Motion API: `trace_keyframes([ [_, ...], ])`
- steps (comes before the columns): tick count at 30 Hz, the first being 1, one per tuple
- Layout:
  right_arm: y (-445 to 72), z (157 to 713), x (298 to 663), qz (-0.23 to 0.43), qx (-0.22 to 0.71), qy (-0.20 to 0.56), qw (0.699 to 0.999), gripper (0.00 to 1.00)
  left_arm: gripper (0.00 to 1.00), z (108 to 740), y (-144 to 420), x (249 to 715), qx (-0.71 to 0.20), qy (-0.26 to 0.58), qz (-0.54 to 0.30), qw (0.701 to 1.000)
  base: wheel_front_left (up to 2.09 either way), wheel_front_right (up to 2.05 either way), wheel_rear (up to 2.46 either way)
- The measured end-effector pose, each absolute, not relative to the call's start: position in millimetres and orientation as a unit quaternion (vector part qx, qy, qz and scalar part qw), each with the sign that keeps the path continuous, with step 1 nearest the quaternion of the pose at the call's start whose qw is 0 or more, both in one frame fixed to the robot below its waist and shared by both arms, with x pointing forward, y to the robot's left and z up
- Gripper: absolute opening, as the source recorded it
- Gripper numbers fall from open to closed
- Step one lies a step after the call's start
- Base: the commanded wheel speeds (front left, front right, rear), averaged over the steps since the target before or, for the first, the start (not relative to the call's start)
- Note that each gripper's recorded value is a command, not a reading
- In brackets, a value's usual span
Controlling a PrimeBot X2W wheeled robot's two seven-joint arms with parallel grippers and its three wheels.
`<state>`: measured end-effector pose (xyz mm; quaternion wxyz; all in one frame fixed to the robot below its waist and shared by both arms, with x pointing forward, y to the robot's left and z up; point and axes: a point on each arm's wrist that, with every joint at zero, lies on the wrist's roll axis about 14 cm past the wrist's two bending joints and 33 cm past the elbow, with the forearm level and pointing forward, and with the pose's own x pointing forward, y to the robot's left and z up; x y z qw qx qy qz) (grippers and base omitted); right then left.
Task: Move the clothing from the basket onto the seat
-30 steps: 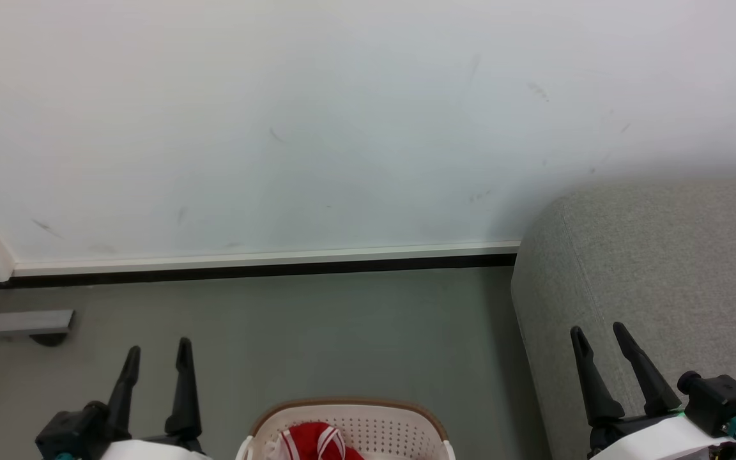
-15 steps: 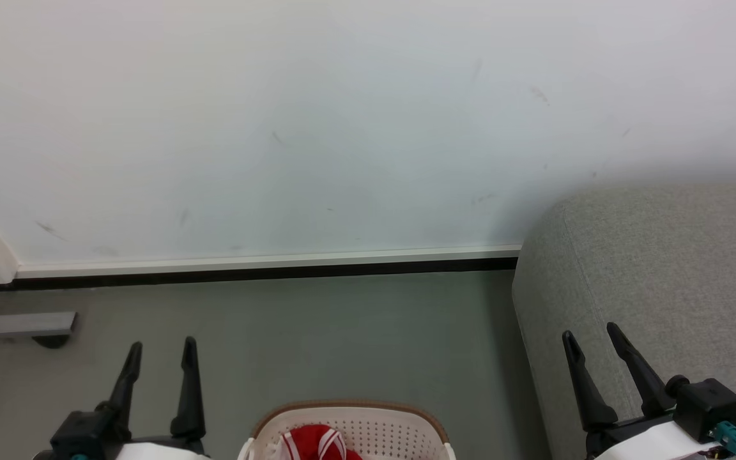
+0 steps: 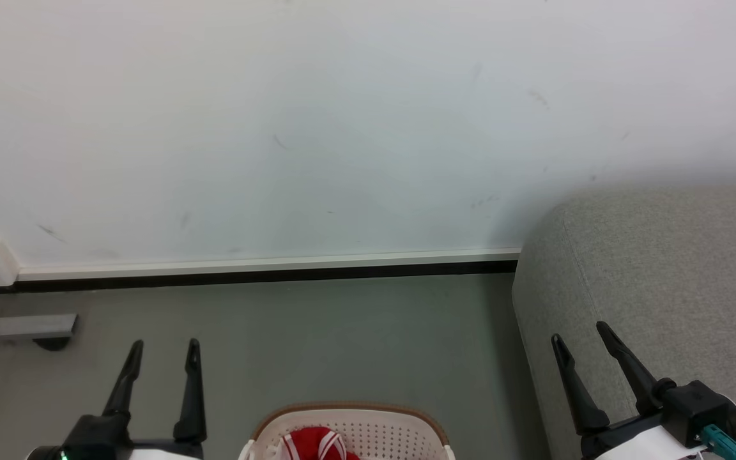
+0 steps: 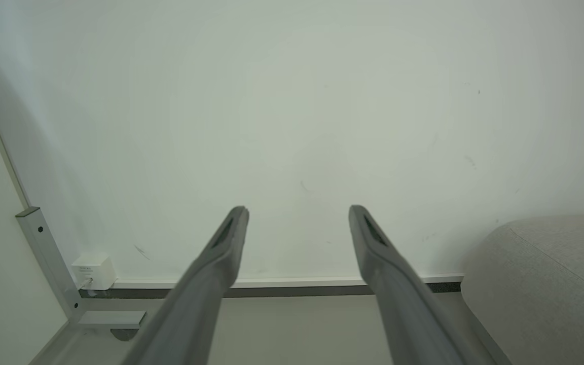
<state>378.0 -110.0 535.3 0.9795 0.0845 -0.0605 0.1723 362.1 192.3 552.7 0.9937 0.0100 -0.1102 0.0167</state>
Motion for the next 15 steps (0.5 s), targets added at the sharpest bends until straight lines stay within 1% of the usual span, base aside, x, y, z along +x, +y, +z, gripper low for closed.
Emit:
trace_keyframes([
  [3,-109.0,536.7,377.7,0.175,0.077,-0.065,0.979,1.00,1.00,554.9,191.8,361.8,0.022,-0.115,0.015,0.993,0.00,0.00,0.00],
  [15,-110.6,537.5,378.7,0.173,0.077,-0.066,0.980,1.00,1.00,554.5,191.8,362.1,0.022,-0.115,0.015,0.993,0.00,0.00,0.00],
])
